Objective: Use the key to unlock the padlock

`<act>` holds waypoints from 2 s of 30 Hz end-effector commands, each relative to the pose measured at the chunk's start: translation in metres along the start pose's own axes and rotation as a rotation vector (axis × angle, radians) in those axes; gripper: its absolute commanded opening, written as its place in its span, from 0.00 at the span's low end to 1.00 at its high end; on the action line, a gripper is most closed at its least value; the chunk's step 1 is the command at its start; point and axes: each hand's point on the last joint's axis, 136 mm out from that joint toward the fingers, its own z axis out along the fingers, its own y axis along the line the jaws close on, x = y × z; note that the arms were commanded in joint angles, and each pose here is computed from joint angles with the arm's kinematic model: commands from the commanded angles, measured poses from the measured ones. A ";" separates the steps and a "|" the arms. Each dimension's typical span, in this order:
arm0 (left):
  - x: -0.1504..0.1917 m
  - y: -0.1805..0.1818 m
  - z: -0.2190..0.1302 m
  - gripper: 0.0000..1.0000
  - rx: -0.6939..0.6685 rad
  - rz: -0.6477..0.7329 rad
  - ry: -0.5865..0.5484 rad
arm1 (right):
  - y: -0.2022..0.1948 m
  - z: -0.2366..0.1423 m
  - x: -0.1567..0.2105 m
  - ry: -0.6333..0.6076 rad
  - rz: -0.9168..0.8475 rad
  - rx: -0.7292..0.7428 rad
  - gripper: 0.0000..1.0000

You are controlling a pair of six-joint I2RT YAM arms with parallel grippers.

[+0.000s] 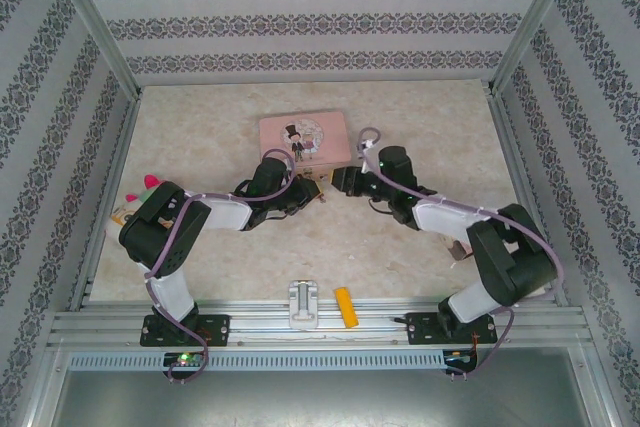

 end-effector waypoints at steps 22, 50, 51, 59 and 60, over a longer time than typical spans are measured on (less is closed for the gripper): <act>0.016 -0.015 -0.004 0.02 0.046 -0.013 0.089 | -0.005 0.029 0.059 0.146 -0.586 0.376 0.24; 0.017 -0.017 -0.003 0.02 0.050 -0.011 0.101 | -0.023 0.051 0.069 0.193 -0.609 0.367 0.33; 0.016 -0.017 -0.003 0.02 0.051 -0.011 0.102 | -0.024 0.051 0.071 0.198 -0.613 0.366 0.35; 0.017 -0.020 -0.004 0.02 0.054 -0.004 0.112 | -0.044 0.049 0.064 0.185 -0.626 0.480 0.33; 0.017 -0.021 -0.004 0.02 0.055 0.000 0.113 | -0.045 0.049 0.064 0.182 -0.630 0.486 0.33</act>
